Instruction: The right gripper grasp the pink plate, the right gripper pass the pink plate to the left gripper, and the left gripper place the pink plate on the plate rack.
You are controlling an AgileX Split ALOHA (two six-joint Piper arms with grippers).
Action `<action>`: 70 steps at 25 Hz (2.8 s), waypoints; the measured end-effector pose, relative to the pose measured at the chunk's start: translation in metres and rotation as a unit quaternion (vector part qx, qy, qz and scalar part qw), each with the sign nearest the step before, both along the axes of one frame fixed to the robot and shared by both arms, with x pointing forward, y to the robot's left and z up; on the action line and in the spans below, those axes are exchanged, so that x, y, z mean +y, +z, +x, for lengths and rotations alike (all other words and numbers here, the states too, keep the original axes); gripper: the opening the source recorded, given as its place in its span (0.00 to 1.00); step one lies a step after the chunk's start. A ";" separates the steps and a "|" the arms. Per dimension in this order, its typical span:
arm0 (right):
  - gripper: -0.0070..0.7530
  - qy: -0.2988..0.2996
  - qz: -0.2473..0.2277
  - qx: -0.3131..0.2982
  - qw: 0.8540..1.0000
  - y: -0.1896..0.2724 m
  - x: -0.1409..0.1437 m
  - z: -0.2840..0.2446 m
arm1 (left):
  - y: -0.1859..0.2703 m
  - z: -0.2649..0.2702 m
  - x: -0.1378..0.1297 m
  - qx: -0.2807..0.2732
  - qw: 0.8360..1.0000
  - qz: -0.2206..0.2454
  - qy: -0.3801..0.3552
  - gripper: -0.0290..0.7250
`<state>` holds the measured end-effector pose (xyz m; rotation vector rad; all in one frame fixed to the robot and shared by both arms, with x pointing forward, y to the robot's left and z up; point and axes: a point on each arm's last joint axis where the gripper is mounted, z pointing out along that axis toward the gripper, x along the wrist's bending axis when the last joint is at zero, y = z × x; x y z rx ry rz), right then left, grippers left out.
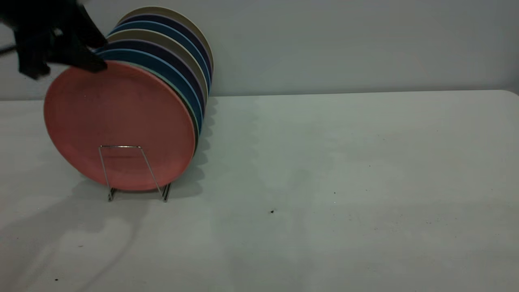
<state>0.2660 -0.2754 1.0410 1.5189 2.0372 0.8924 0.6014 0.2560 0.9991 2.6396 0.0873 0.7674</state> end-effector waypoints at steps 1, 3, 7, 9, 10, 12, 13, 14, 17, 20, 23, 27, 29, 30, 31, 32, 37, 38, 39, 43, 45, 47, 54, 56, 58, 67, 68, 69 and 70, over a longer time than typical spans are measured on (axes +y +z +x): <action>0.43 0.000 0.000 0.000 1.000 0.000 0.000 0.000 | 0.005 -0.003 -0.001 0.002 1.000 -0.007 0.004 0.54; 0.43 0.000 0.000 0.000 1.000 0.000 0.000 0.000 | 0.015 -0.008 -0.002 0.008 1.000 -0.023 0.010 0.54; 0.43 0.000 0.000 0.000 1.000 0.000 0.000 0.000 | 0.017 -0.013 -0.003 0.029 0.999 -0.035 0.019 0.54; 0.43 0.000 0.000 0.000 1.000 0.000 0.000 0.000 | 0.017 -0.014 -0.003 0.039 0.998 -0.039 0.026 0.54; 0.43 0.000 0.000 0.000 1.000 0.000 0.000 0.000 | 0.019 -0.015 -0.003 0.041 0.998 -0.044 0.032 0.54; 0.43 0.000 0.000 0.000 1.000 0.000 0.000 0.000 | 0.027 -0.019 -0.003 0.042 0.996 -0.059 0.054 0.54; 0.43 0.000 0.000 0.000 1.000 0.000 0.000 0.000 | 0.034 -0.022 -0.003 0.041 0.995 -0.069 0.064 0.54; 0.43 0.000 -0.001 0.000 1.000 0.000 0.000 0.000 | 0.043 -0.027 -0.003 0.041 0.993 -0.083 0.078 0.54; 0.43 -0.012 0.000 0.003 1.000 0.000 -0.001 0.000 | 0.073 -0.047 -0.003 0.051 0.982 -0.130 0.128 0.54; 0.43 -0.032 -0.003 0.007 0.999 -0.001 -0.005 0.000 | 0.106 -0.079 -0.002 0.077 0.963 -0.174 0.188 0.54; 0.43 -0.034 -0.004 0.011 0.999 -0.002 -0.007 0.000 | 0.130 -0.119 0.003 0.116 0.945 -0.182 0.248 0.54; 0.43 -0.031 -0.006 0.017 0.999 -0.004 -0.009 0.000 | 0.146 -0.173 0.016 0.179 0.909 -0.147 0.347 0.54; 0.43 -0.033 -0.011 0.017 0.999 -0.004 -0.011 0.000 | 0.153 -0.193 0.024 0.172 0.893 -0.139 0.393 0.54; 0.43 -0.032 -0.011 0.017 0.999 -0.004 -0.011 0.000 | 0.156 -0.200 0.026 0.160 0.885 -0.142 0.412 0.54; 0.43 -0.029 -0.012 0.017 0.999 -0.004 -0.011 -0.001 | 0.158 -0.208 0.029 0.148 0.880 -0.145 0.427 0.54; 0.43 -0.024 -0.012 0.018 0.999 -0.004 -0.011 -0.001 | 0.157 -0.216 0.031 0.142 0.874 -0.151 0.440 0.54; 0.43 -0.025 -0.011 0.019 0.999 -0.004 -0.012 -0.001 | 0.126 -0.257 0.034 0.154 0.847 -0.167 0.481 0.54; 0.43 -0.026 -0.011 0.019 0.999 -0.004 -0.012 -0.001 | 0.114 -0.265 0.034 0.164 0.839 -0.169 0.491 0.54; 0.43 -0.027 -0.012 0.018 0.999 -0.004 -0.012 -0.001 | 0.101 -0.273 0.035 0.172 0.831 -0.169 0.502 0.55; 0.43 -0.028 -0.012 0.018 0.999 -0.004 -0.012 -0.001 | 0.059 -0.296 0.038 0.177 0.796 -0.189 0.547 0.57; 0.43 -0.027 -0.010 0.019 0.999 -0.004 -0.012 -0.001 | 0.044 -0.303 0.041 0.162 0.786 -0.193 0.564 0.58; 0.43 -0.026 -0.008 0.019 0.999 -0.004 -0.012 -0.001 | 0.034 -0.311 0.043 0.158 0.781 -0.191 0.574 0.58; 0.43 -0.026 -0.007 0.019 0.999 -0.004 -0.012 -0.001 | 0.033 -0.333 0.045 0.115 0.784 -0.219 0.569 0.58; 0.43 -0.026 -0.007 0.019 0.999 -0.004 -0.012 -0.001 | 0.034 -0.338 0.045 0.101 0.786 -0.230 0.565 0.58; 0.43 -0.026 -0.007 0.019 0.999 -0.004 -0.012 -0.001 | 0.034 -0.342 0.046 0.088 0.788 -0.240 0.561 0.58; 0.43 -0.088 0.009 -0.085 0.992 -0.002 -0.016 -0.029 | 0.035 -0.357 0.046 0.052 0.790 -0.268 0.548 0.58; 0.43 -0.099 0.010 -0.098 0.990 -0.002 -0.016 -0.033 | 0.035 -0.357 0.046 0.051 0.790 -0.269 0.548 0.58; 0.43 -0.109 0.009 -0.103 0.989 -0.002 -0.016 -0.035 | 0.035 -0.357 0.046 0.051 0.790 -0.269 0.548 0.58; 0.43 -0.116 0.008 -0.103 0.988 -0.002 -0.015 -0.035 | 0.035 -0.358 0.046 0.049 0.790 -0.270 0.548 0.58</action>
